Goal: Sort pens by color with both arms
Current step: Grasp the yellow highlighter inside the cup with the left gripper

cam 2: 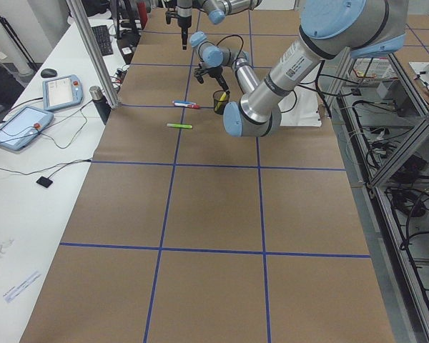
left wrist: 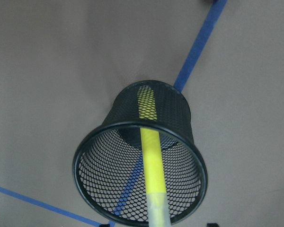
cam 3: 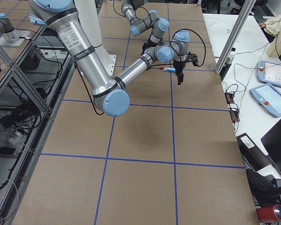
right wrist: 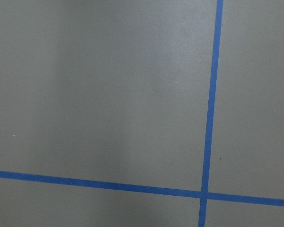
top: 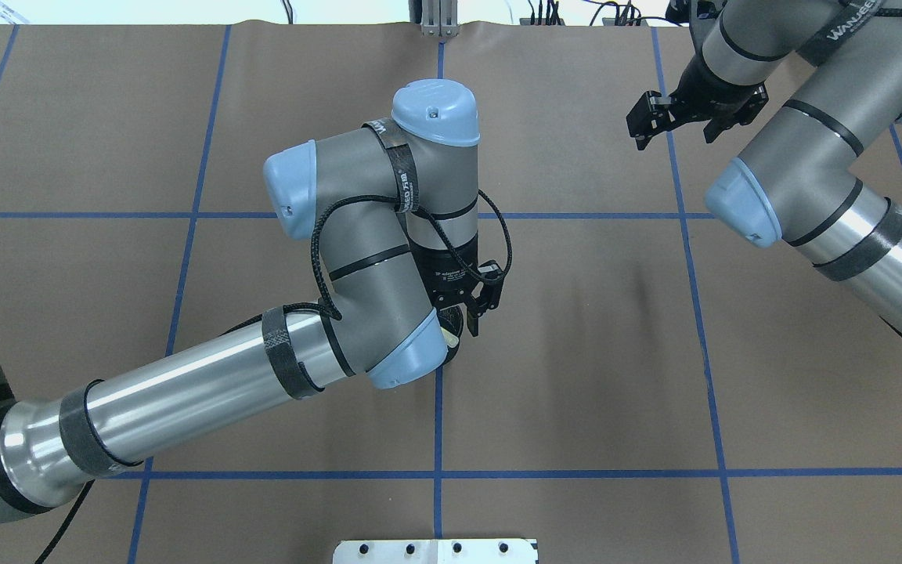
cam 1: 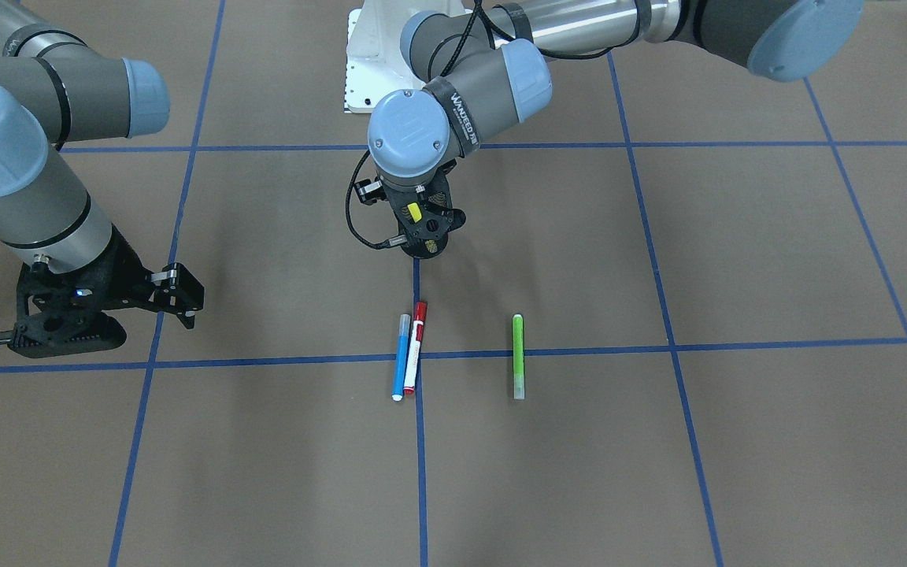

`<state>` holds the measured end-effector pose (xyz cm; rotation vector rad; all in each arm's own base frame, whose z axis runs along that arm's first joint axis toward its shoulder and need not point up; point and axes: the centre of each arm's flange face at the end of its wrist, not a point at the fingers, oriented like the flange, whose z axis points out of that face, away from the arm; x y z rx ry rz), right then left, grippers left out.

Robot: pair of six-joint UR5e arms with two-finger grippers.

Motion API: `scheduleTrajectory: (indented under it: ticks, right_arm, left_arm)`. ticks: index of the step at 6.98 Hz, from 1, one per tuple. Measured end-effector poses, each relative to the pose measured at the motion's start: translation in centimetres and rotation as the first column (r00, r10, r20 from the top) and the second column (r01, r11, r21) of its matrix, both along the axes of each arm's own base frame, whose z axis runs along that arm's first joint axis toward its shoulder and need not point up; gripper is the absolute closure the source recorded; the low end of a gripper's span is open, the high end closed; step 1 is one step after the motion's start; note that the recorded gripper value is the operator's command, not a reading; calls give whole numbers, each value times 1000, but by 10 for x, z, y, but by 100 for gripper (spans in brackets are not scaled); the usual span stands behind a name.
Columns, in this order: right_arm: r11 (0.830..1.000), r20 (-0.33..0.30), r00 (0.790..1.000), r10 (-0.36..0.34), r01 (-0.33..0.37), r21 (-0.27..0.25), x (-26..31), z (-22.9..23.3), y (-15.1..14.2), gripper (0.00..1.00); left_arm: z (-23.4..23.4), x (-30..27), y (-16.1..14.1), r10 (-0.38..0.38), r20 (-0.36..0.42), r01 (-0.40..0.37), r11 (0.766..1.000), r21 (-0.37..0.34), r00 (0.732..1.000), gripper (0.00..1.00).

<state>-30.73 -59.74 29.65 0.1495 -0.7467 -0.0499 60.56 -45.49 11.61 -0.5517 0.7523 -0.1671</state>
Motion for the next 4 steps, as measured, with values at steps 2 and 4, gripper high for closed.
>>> scheduleTrajectory:
  ticks: [2,4]
  right_arm:
    - [1000,3,1000,2,-2,0,-1,-1,1,1]
    - [1000,3,1000,1,-1,0,-2,-1,2,1]
  left_arm:
    - [2,0,0,11,-5,-11,1000,13,1000,43]
    - [2,0,-1,14,-7,-14,1000,16,1000,51]
